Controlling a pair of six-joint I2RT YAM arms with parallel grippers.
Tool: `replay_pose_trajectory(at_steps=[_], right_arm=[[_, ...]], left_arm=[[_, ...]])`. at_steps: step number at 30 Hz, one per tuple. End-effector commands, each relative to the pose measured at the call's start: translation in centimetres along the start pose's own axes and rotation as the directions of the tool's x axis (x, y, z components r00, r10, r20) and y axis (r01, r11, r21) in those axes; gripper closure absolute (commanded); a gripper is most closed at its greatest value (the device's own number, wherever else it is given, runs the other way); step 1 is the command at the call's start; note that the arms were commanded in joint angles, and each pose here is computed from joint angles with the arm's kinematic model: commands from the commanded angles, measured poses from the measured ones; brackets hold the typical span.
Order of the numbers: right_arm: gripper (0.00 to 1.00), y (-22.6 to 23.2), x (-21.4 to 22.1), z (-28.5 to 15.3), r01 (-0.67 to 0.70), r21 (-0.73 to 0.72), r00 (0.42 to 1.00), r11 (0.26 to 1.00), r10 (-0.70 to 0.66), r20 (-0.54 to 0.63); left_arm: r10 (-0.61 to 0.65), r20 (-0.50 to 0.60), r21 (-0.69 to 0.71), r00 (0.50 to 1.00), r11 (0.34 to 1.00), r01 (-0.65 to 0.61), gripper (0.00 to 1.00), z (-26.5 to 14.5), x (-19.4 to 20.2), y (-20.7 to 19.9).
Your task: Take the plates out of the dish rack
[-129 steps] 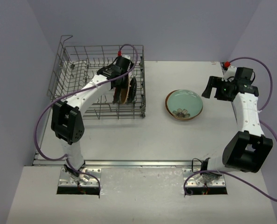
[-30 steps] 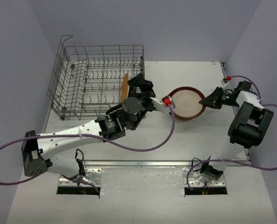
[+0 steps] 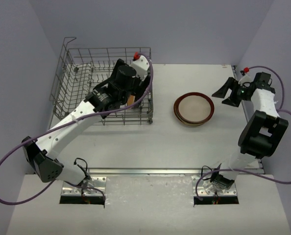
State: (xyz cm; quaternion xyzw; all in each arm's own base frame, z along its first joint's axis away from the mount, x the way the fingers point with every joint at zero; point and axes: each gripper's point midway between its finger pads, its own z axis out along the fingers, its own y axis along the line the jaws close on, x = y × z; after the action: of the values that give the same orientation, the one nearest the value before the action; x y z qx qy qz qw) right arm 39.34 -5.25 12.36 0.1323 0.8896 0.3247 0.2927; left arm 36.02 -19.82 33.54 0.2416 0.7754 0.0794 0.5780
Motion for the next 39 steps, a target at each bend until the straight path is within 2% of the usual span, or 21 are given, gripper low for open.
replay_pose_trajectory(at_steps=[1,7,19,22,25,26,30,31,34,39], right_arm=[[0.10,3.3,-4.9,-4.8,0.201,0.169,0.959,0.965,-0.229,0.167],[0.03,5.8,-4.4,-7.1,0.249,0.167,0.938,0.954,-0.280,0.202],[0.01,9.0,-2.6,-9.5,0.273,0.126,0.926,0.954,-0.296,0.235],[0.01,9.1,-2.4,-9.6,0.274,0.126,0.925,0.954,-0.297,0.236],[0.01,9.2,-2.4,-9.8,0.270,0.128,0.926,0.954,-0.294,0.237],[0.01,9.2,-2.3,-9.8,0.269,0.128,0.927,0.955,-0.292,0.235],[0.01,9.3,-1.8,-9.9,0.282,0.127,0.924,0.951,-0.305,0.232],[0.01,9.3,-1.6,-9.9,0.283,0.126,0.924,0.951,-0.305,0.230],[0.01,9.5,-1.4,-9.9,0.282,0.112,0.925,0.953,-0.301,0.231],[0.01,10.5,-1.3,-9.9,0.281,0.063,0.927,0.958,-0.288,0.241]], left_arm=[[-0.191,-0.144,0.092,0.971,0.974,0.205,0.15,2.7,1.9,-1.1],[-0.176,-0.225,0.088,0.958,0.976,0.200,0.20,6.1,3.7,-2.8],[-0.280,-0.379,-0.058,0.882,0.959,0.279,0.34,12.8,10.4,-2.3],[-0.287,-0.423,-0.049,0.860,0.954,0.295,0.41,13.7,12.3,-3.1],[-0.298,-0.451,-0.036,0.841,0.948,0.317,0.56,14.4,13.5,-3.5],[-0.301,-0.452,-0.039,0.840,0.947,0.319,0.57,14.5,13.6,-3.3],[-0.323,-0.416,-0.016,0.850,0.937,0.349,0.90,14.3,11.5,-2.5],[-0.326,-0.408,-0.010,0.853,0.936,0.353,0.94,14.0,11.1,-2.3],[-0.348,-0.362,0.025,0.865,0.924,0.382,1.00,12.1,8.7,-1.6],[-0.399,-0.194,0.073,0.896,0.905,0.419,1.00,8.1,2.9,1.1]])
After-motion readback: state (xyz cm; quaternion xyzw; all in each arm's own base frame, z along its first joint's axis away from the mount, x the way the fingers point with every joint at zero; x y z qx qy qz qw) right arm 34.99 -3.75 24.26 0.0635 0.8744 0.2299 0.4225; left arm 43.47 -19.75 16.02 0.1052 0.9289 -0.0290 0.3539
